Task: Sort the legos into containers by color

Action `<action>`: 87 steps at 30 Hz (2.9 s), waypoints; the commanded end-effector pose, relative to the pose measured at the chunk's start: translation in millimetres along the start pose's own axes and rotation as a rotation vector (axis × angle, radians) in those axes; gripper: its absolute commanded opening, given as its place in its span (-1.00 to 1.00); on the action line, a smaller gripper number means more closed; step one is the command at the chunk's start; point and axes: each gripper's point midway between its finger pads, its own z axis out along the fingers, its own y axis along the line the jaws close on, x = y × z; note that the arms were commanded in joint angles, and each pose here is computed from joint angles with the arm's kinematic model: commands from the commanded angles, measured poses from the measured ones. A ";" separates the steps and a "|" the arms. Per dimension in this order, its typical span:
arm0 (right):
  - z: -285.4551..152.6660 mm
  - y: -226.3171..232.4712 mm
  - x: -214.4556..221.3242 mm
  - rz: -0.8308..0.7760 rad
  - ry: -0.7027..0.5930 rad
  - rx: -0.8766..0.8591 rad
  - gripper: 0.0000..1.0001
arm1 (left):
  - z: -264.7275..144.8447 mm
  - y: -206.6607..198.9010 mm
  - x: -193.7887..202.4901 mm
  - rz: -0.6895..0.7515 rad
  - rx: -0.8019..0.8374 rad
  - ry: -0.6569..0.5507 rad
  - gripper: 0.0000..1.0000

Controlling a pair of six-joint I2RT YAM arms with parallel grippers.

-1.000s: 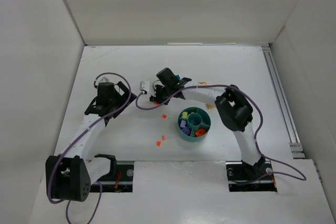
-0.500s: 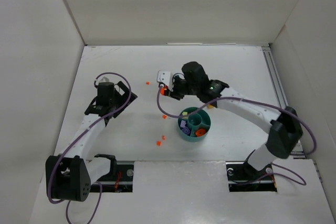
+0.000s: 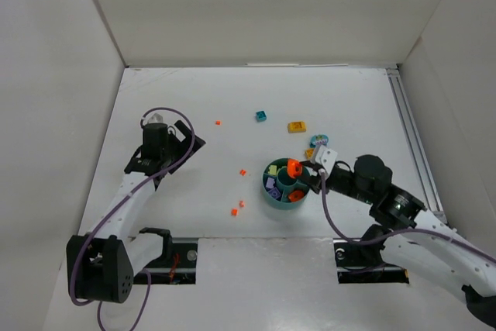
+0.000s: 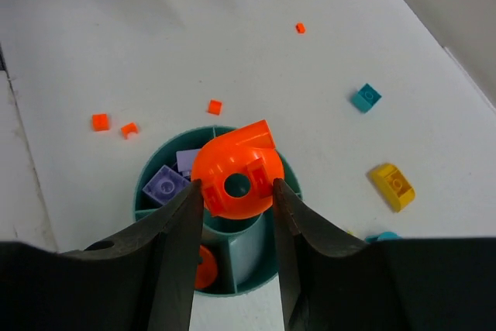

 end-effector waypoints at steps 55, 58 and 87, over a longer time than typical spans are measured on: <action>-61.6 -113.9 54.3 0.260 0.445 0.681 1.00 | 86.5 -77.1 -36.7 0.192 -0.142 -0.014 0.49; -69.5 -135.3 68.7 0.312 0.492 0.740 0.97 | 110.0 -72.9 -38.5 0.209 -0.197 0.003 0.36; -97.7 -185.2 121.0 0.370 0.614 0.818 0.87 | 184.8 -66.9 -27.5 0.304 -0.386 0.095 -0.29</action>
